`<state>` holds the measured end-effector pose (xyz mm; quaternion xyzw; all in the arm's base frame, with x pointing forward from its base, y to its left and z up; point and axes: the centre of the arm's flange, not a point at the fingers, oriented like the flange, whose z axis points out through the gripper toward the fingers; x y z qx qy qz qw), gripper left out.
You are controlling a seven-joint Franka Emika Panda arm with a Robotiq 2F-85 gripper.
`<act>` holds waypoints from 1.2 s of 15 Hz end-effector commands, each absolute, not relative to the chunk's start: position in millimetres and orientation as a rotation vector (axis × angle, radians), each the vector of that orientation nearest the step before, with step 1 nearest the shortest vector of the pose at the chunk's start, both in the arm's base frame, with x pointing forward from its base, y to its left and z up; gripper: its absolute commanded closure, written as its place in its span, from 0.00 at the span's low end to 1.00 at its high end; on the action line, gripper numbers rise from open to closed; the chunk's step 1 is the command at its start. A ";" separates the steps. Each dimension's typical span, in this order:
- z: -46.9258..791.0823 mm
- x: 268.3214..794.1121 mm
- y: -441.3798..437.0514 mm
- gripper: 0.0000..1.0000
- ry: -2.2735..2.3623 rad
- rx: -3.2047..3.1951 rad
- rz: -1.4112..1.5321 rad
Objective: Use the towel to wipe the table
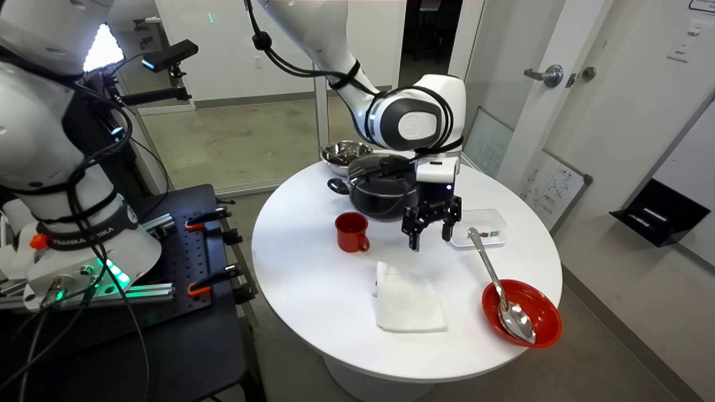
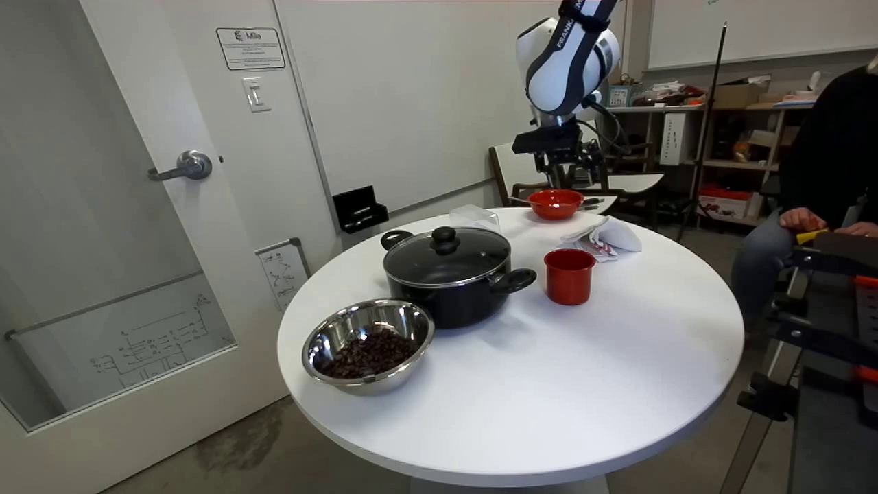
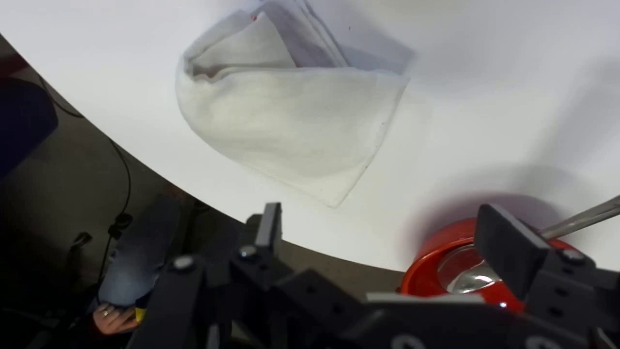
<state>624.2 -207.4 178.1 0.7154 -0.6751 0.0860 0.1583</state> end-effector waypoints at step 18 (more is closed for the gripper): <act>161.6 491.9 -223.1 0.00 -1.801 2.536 -0.071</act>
